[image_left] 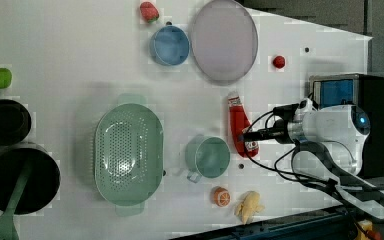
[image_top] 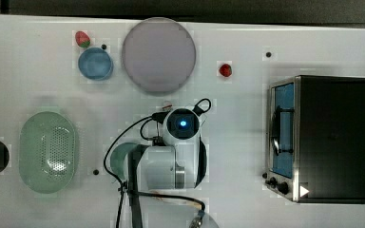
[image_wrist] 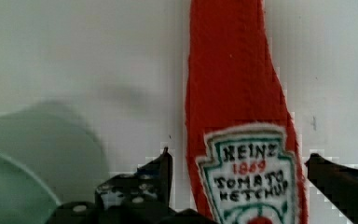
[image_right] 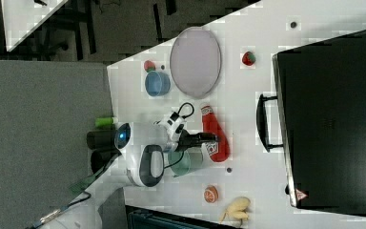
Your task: Pick Ketchup from the table and place it in strainer.
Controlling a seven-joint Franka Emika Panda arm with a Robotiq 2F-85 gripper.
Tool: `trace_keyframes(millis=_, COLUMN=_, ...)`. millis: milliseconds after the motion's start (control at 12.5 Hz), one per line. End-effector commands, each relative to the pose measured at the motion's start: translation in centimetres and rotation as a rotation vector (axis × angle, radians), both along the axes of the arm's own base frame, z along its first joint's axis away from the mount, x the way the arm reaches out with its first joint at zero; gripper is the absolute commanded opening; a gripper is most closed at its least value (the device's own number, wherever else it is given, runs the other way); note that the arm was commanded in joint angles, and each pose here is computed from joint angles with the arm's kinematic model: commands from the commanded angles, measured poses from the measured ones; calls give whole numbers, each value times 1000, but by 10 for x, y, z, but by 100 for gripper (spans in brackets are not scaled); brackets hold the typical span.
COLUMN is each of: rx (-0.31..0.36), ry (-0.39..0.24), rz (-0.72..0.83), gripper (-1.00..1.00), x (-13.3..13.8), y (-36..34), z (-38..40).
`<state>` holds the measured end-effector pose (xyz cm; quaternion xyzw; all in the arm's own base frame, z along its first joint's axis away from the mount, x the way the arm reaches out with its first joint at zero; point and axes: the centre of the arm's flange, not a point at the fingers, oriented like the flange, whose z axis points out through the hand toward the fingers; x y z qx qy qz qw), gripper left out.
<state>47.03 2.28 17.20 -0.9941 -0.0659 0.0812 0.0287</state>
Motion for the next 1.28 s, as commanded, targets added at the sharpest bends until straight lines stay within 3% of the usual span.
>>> trace_keyframes(millis=80, rx=12, ry=-50, rz=24, gripper=100, x=8, y=-2, z=0)
trace_keyframes(millis=240, rx=15, ry=-60, rz=19, gripper=91, x=7, y=-3, z=-11)
trace_keyframes(millis=480, rx=16, ry=-62, rz=23, gripper=24, x=7, y=0, z=-12)
trace_keyframes(millis=720, rx=7, ry=-112, rz=22, gripper=24, x=17, y=-3, z=21)
trace_keyframes(millis=1280, rx=-40, ry=-123, rz=56, gripper=24, x=2, y=9, z=182)
